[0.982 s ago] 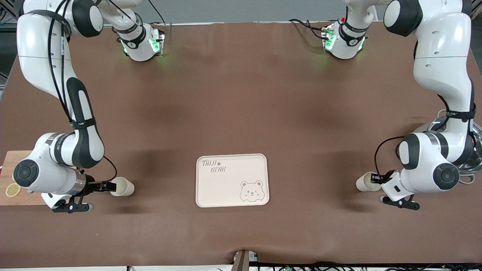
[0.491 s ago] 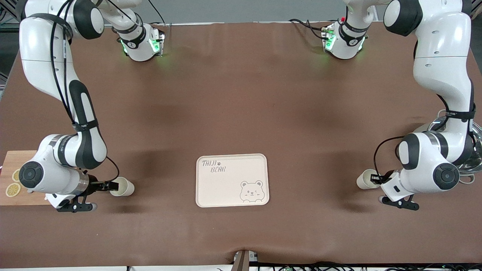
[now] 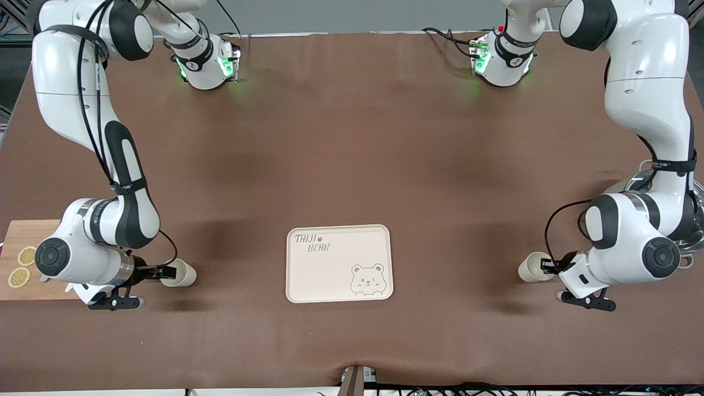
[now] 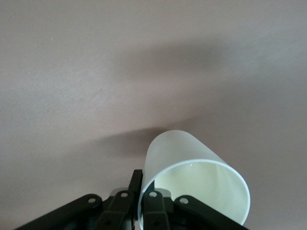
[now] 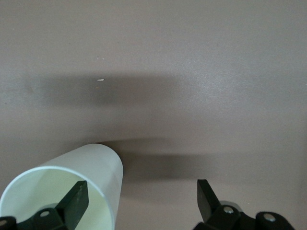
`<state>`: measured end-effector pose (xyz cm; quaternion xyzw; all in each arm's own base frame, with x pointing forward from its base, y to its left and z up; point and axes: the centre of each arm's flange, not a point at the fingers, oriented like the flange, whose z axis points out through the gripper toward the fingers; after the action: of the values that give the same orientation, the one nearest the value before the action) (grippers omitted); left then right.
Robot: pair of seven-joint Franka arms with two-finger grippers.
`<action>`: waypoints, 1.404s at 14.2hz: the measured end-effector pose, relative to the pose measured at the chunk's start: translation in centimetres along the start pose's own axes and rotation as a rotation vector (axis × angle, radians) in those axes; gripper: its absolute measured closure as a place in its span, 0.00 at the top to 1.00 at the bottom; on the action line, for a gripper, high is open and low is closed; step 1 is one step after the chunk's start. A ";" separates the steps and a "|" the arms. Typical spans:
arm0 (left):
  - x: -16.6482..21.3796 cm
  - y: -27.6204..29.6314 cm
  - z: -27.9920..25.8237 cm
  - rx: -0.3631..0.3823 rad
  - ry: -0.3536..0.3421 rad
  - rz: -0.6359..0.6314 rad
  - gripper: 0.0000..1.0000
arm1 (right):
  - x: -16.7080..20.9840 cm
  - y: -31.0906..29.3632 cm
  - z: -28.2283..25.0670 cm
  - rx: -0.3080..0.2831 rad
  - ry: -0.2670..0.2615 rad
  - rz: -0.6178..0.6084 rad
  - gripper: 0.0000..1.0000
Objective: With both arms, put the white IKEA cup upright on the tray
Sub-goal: 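Close the left and right grippers around the rims of the lying cups, then carry the cup with the left gripper onto the bear tray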
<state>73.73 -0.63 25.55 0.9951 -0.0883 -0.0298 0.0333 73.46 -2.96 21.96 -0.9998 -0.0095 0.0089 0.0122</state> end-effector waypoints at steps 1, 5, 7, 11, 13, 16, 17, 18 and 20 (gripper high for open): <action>0.2 1.6 -0.8 -0.003 -0.009 -0.020 0.05 | 0.0 0.0 0.1 0.000 0.000 0.000 1.00; 0.4 9.7 -3.6 0.005 -0.037 -0.102 0.05 | 0.0 -0.1 0.1 0.004 0.001 0.002 0.61; 0.3 13.3 -4.6 0.011 -0.036 -0.145 0.05 | 0.0 -0.1 0.1 0.013 0.002 0.008 0.41; 0.0 20.0 -4.5 0.020 -0.038 -0.245 0.05 | 0.0 -0.3 0.1 0.018 0.003 0.008 0.10; -0.5 24.0 -4.4 0.021 -0.036 -0.295 0.05 | 0.1 -0.4 0.1 0.021 0.004 0.009 0.06; -1.2 29.8 -4.3 -0.002 -0.018 -0.363 0.05 | 0.1 -0.5 0.0 0.022 0.005 0.008 0.04; -1.4 31.4 -4.3 -0.009 0.000 -0.382 0.05 | 0.1 -0.5 0.0 0.022 0.005 0.008 0.04; -1.4 32.7 -4.1 -0.019 0.017 -0.400 0.05 | 0.1 -0.5 0.0 0.022 0.005 0.008 0.04; -1.5 34.9 -3.2 -0.058 0.032 -0.440 0.05 | 0.1 -0.5 0.0 0.022 0.006 0.008 0.04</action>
<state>66.36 -34.45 31.36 0.9893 0.1325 -0.0231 0.0559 73.57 -2.49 21.99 -0.9997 -0.0054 0.0061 0.0230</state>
